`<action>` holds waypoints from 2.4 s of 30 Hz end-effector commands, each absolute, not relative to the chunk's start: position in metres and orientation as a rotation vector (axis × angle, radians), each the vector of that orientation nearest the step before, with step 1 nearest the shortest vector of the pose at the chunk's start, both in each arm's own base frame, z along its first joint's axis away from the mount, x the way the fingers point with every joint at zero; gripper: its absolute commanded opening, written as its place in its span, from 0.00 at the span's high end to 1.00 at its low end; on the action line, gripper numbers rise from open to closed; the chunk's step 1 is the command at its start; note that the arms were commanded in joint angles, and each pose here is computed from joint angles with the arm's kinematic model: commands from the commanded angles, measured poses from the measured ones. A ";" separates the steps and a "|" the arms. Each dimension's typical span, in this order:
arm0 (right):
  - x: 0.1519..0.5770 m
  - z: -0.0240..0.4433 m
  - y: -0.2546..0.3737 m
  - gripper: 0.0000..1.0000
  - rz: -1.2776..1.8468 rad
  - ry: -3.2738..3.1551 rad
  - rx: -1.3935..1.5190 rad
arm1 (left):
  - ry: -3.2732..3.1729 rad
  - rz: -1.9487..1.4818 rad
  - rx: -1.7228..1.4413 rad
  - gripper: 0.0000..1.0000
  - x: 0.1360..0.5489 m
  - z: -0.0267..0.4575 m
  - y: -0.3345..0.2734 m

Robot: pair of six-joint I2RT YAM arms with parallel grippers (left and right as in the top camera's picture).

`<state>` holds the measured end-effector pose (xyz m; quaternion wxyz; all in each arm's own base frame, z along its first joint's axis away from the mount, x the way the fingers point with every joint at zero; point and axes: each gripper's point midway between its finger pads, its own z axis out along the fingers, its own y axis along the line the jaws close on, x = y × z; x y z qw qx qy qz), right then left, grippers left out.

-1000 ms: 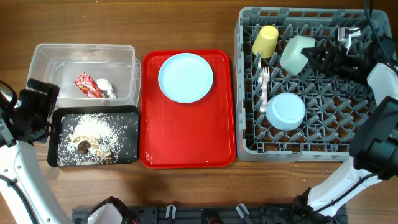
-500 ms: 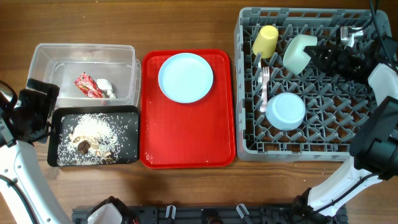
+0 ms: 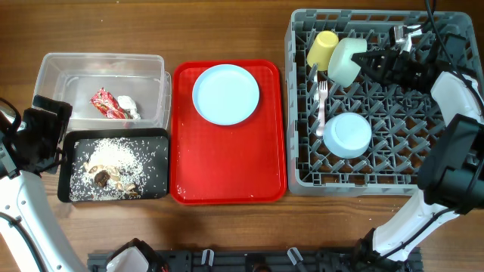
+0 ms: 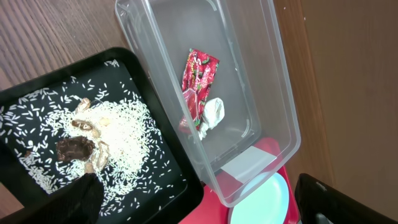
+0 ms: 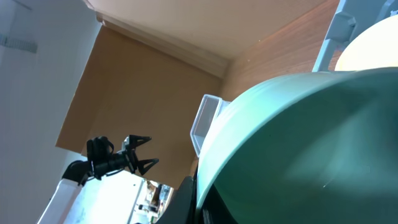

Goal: Sort waste into correct bins and load items into the dishwasher rack
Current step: 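Lower the green bowl into the rack beside the yellow cup and release, then move the right gripper to the light-blue plate on the red tray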

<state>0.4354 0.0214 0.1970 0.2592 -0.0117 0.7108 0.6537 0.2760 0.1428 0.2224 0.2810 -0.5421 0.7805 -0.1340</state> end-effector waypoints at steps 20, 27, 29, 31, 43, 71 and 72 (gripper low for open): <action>0.440 0.152 0.004 0.96 1.592 2.140 0.163 | 2.092 -0.348 -1.420 0.00 0.277 0.228 0.145; 0.431 0.116 -0.029 0.84 1.399 2.324 0.372 | 2.092 -0.347 -1.421 0.00 0.277 0.228 0.145; 0.428 0.110 -0.044 0.75 1.352 2.347 0.430 | 2.091 -0.348 -1.420 0.00 0.277 0.228 0.145; 0.425 0.106 -0.055 0.67 1.325 2.355 0.466 | 2.091 -0.348 -1.421 0.00 0.277 0.228 0.145; 0.415 0.122 -0.131 0.46 0.763 2.637 0.681 | 2.092 -0.348 -1.420 0.00 0.277 0.228 0.145; 0.347 0.109 0.376 0.65 0.186 2.522 -0.986 | 2.091 -0.348 -1.420 0.00 0.277 0.228 0.145; 0.343 0.100 0.381 0.64 0.162 2.521 -1.006 | 2.092 -0.348 -1.420 0.00 0.277 0.228 0.145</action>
